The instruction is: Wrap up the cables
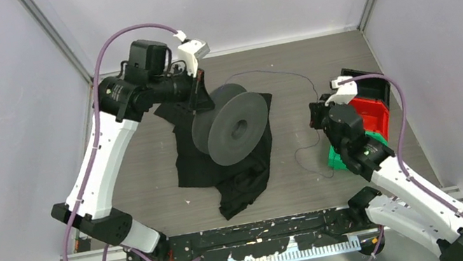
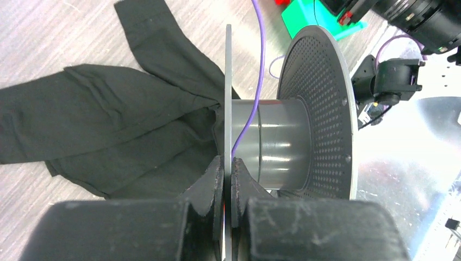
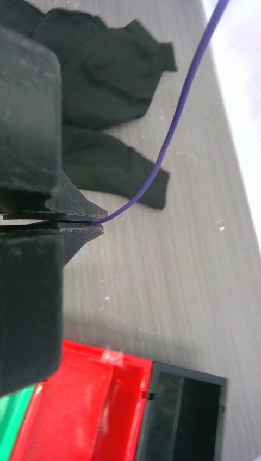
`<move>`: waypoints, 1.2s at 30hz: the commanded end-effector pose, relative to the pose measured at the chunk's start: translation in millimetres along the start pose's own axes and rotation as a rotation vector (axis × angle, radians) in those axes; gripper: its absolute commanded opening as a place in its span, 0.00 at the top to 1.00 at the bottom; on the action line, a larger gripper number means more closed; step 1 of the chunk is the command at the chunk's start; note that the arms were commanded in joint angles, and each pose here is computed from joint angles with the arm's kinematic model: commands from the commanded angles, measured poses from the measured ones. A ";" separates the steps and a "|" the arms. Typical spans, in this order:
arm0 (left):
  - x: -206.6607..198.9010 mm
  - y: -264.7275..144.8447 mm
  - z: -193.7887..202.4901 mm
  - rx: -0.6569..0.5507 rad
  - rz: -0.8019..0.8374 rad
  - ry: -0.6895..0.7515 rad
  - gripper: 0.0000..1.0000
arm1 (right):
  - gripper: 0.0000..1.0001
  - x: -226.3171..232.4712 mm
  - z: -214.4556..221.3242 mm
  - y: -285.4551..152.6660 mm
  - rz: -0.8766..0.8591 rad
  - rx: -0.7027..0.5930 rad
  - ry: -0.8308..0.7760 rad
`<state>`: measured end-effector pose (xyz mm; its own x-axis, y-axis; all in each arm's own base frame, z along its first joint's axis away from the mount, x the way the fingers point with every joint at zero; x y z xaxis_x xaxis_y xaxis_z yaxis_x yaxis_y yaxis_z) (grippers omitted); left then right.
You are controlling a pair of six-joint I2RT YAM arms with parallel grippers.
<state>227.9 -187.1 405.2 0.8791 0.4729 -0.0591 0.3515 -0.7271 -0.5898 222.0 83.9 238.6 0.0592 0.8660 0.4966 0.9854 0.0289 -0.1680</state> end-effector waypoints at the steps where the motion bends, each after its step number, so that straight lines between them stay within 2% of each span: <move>1: -3.7 -31.4 -28.1 -0.209 -0.044 0.075 1.00 | 1.00 -15.6 16.9 -9.2 0.114 0.133 -0.022; 7: 9.2 -49.4 -37.1 -0.318 -0.114 0.016 1.00 | 1.00 -24.1 37.2 -11.9 0.154 0.229 -0.008; 12: 23.0 -57.1 -45.4 -0.425 -0.213 -0.056 1.00 | 0.99 -12.5 40.7 -12.7 0.096 0.280 0.038; 14: 26.8 -56.2 -49.0 -0.501 -0.258 -0.096 1.00 | 0.99 1.0 40.0 -11.4 0.089 0.323 0.069; 18: 40.4 -57.0 -54.1 -0.727 -0.408 -0.266 1.00 | 0.99 23.2 47.9 -6.2 0.114 0.384 0.062; 20: 51.5 -57.1 -51.8 -0.779 -0.508 -0.345 1.00 | 0.99 33.4 56.8 -6.1 0.089 0.403 0.047; 29: 84.6 -29.3 -42.9 -0.844 -0.717 -0.546 1.00 | 0.99 106.4 94.8 -21.1 -0.077 0.480 -0.104; 36: 93.6 -8.7 -43.5 -0.787 -0.879 -0.475 1.00 | 0.99 173.0 94.1 -52.8 -0.286 0.460 -0.240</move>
<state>311.3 -160.0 398.8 0.1819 0.9498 -0.2546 0.9619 -0.2256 -0.1545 169.3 255.6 210.9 -0.1900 0.9071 0.3756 0.7411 0.3834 -0.5511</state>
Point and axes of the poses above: each gripper's point midway between its finger pads, its own y axis out along the fingers, its own x axis along the line the jaws close on, z = x × y, the point moved 8 cm from there along -y, back along the fingers, and after that the axes turned 15 degrees about y, right-handed, at the moved point
